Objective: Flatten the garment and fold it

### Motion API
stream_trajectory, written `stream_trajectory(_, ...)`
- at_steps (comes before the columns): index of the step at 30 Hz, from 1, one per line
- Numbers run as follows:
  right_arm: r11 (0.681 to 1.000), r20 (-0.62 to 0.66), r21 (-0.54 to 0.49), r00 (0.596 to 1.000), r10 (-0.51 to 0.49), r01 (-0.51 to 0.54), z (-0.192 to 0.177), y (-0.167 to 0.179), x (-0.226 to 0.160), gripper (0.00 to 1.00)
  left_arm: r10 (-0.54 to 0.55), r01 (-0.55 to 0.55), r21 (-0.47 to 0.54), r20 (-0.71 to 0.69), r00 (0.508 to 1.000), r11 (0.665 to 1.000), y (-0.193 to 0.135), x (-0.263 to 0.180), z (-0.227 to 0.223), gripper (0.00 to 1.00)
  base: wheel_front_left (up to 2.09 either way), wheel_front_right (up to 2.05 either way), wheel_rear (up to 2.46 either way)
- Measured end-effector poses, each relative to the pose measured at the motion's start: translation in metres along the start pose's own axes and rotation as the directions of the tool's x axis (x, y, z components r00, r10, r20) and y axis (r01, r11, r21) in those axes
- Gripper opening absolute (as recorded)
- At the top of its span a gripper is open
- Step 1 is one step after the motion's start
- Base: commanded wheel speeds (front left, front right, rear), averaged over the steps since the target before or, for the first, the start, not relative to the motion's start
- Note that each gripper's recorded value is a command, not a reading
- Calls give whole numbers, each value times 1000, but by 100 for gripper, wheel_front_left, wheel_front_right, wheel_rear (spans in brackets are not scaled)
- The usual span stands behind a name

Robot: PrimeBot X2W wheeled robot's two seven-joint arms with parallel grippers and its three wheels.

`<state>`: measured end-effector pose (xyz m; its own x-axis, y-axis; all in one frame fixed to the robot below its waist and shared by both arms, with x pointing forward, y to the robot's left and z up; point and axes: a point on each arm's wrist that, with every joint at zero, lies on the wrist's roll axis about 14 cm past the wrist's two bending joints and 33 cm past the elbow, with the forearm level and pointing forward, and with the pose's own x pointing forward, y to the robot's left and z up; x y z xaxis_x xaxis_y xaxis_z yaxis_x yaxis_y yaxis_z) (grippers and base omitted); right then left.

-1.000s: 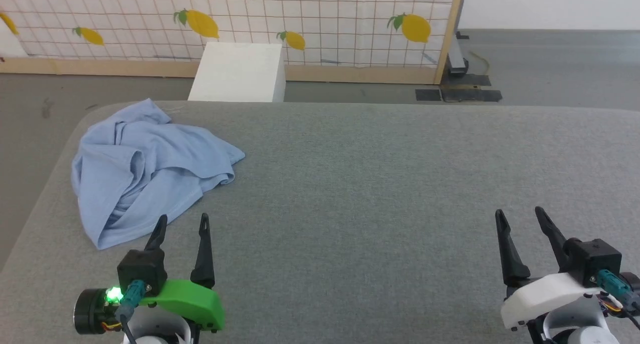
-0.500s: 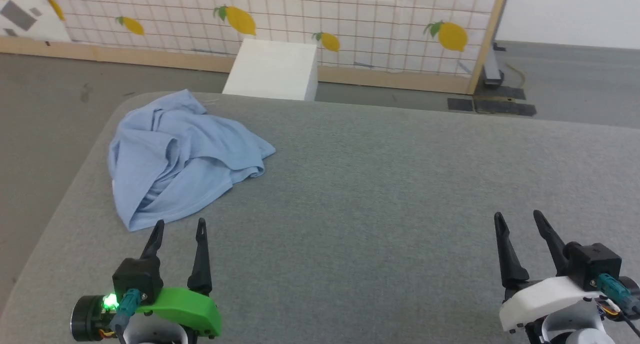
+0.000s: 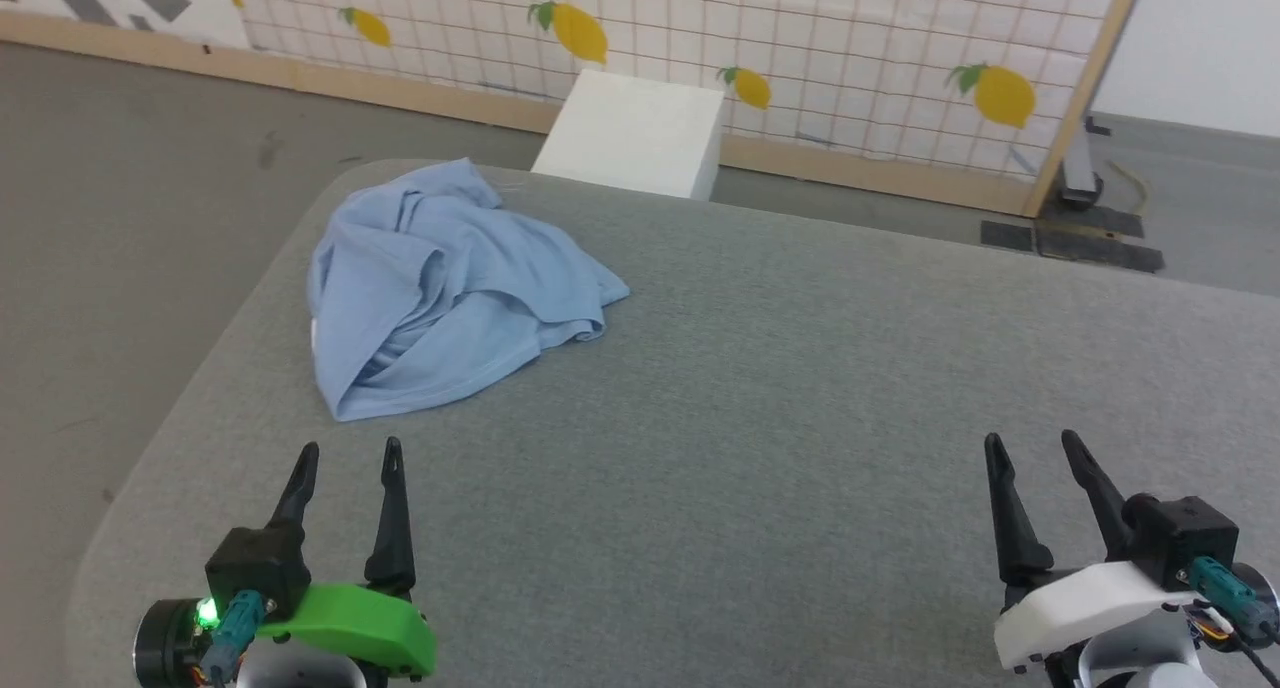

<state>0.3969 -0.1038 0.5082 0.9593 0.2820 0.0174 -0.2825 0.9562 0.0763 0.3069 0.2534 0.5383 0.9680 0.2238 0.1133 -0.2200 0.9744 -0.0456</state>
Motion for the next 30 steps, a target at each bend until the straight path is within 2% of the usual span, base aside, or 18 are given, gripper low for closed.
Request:
stream_trajectory(17, 995, 0, 33, 996, 93, -93, -7, 31, 23, 100, 104, -103, -13, 25, 994, 995, 34, -24, 4, 100, 0, 0, 0)
stream_trajectory(24, 995, -3, 41, 996, 93, -93, -13, 31, 29, 100, 114, -111, -64, 58, 992, 992, 37, -24, 12, 100, 0, 0, 0)
stream_trajectory(27, 995, -12, 46, 996, 86, -85, -17, 29, 30, 100, 105, -98, -65, 107, 989, 993, 40, -13, 31, 100, 0, 0, 0)
stream_trajectory(30, 996, -18, 51, 997, 75, -74, -22, 25, 31, 100, 56, -54, -16, 153, 987, 998, 40, 5, 62, 100, 0, 0, 0)
